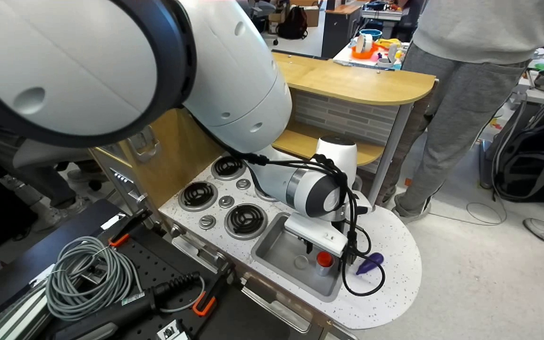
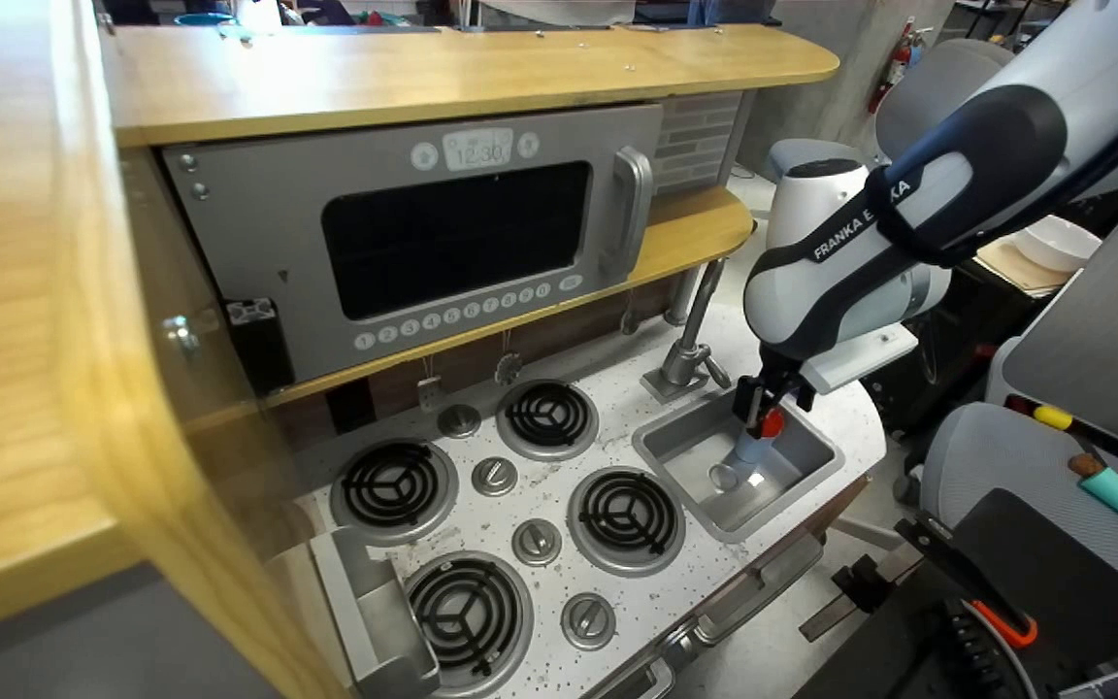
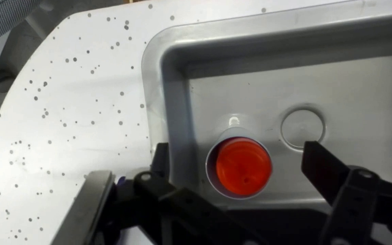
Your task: Pick up the sauce bottle from the light blue cup and put it in the sink.
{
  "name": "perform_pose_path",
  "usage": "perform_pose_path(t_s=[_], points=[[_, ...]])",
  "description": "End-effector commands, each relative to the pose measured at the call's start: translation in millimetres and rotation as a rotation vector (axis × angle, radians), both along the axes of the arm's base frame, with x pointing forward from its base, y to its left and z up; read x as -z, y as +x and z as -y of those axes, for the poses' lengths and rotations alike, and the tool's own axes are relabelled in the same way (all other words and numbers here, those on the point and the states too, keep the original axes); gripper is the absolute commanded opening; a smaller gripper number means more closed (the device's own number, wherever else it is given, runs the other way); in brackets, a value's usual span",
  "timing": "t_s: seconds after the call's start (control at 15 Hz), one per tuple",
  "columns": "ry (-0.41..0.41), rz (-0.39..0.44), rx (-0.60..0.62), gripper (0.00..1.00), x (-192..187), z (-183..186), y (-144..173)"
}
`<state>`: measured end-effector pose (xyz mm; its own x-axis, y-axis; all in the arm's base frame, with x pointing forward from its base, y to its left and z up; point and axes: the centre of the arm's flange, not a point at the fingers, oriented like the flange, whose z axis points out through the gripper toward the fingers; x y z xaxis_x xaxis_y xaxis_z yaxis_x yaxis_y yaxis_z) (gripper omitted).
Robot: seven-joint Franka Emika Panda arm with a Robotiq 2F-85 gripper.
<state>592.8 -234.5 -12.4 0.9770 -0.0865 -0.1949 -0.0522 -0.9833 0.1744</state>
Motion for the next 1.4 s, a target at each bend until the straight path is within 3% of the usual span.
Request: perform_pose_path(t_s=[0.0,0.47,0.53,0.93,1.33], points=[[0.024,-0.002,-0.004,0.71,7,2,11],[0.020,0.000,-0.008,0.18,0,1,10],[0.019,0.000,-0.010,0.14,-2,1,10],[0.023,-0.009,0.002,0.14,-19,4,-4],[0.041,-0.003,0.000,0.14,-72,10,-26]])
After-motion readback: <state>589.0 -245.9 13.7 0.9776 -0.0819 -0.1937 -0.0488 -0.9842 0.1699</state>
